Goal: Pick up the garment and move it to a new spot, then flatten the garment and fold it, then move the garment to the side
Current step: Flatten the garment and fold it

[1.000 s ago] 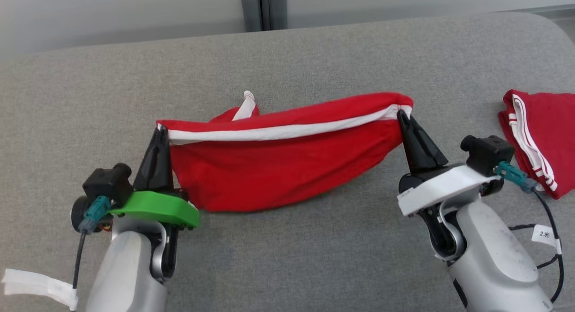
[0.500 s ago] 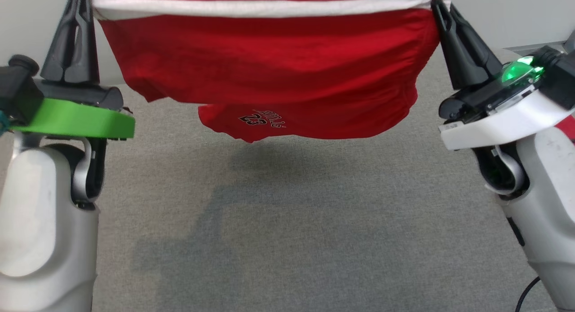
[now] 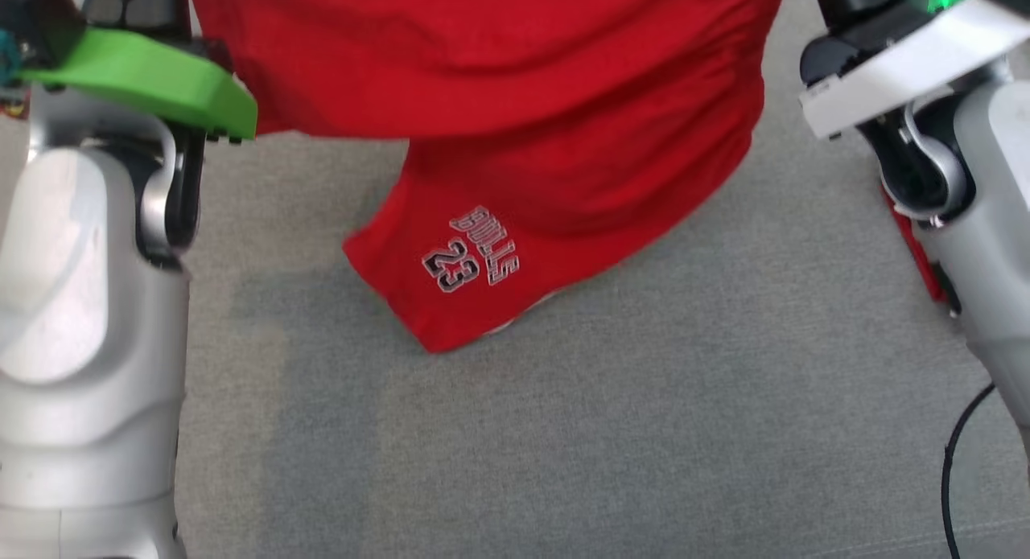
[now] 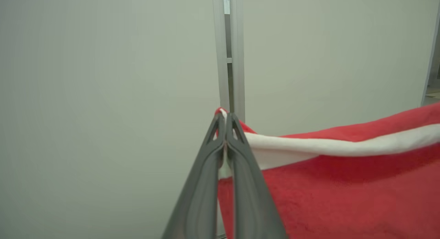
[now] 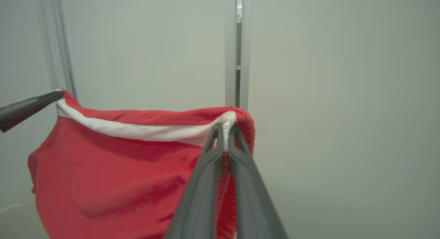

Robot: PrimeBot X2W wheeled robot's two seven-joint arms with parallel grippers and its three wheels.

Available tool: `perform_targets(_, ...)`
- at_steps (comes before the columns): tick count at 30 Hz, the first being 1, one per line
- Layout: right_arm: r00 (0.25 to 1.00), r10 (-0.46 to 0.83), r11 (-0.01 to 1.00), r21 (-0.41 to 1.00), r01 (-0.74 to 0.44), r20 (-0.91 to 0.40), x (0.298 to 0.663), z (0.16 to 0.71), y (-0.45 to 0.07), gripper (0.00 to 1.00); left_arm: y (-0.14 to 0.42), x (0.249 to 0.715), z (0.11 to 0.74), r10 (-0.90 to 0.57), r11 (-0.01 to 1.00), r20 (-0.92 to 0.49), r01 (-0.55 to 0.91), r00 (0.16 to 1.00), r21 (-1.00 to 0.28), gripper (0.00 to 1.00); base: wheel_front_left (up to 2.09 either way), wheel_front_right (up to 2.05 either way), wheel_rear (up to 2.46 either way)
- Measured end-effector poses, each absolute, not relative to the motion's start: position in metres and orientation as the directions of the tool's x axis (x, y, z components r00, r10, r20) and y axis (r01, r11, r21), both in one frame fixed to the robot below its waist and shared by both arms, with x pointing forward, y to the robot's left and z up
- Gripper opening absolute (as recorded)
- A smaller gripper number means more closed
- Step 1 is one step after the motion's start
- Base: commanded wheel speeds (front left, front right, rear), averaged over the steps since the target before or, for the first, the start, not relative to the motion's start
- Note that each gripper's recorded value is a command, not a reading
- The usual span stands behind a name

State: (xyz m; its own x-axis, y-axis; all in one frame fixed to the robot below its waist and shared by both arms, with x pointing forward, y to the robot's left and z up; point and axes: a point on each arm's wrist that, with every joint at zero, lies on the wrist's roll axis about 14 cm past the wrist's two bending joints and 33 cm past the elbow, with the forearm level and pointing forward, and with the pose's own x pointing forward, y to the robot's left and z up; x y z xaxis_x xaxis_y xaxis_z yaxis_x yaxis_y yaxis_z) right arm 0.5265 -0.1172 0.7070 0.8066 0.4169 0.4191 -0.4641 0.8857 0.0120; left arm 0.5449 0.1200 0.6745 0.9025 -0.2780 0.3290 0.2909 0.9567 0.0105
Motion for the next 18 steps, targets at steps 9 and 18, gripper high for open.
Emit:
perform_targets(9, 0.790, 0.364, 0.919, -0.051, -0.391, 0.493, 0.596, 0.713, -0.123, 0.00, 0.137, 0.603, 0.689, -0.174, 0.980, 0.482, 0.201, 0.858, -0.003, 0.00, 0.00, 0.00, 0.00)
perform_targets(18, 0.807, 0.395, 0.900, -0.009, -0.436, 0.439, 0.575, 0.660, -0.104, 0.00, 0.159, 0.584, 0.611, -0.105, 0.985, 0.343, 0.146, 0.933, -0.096, 0.00, 0.00, 0.00, 0.00)
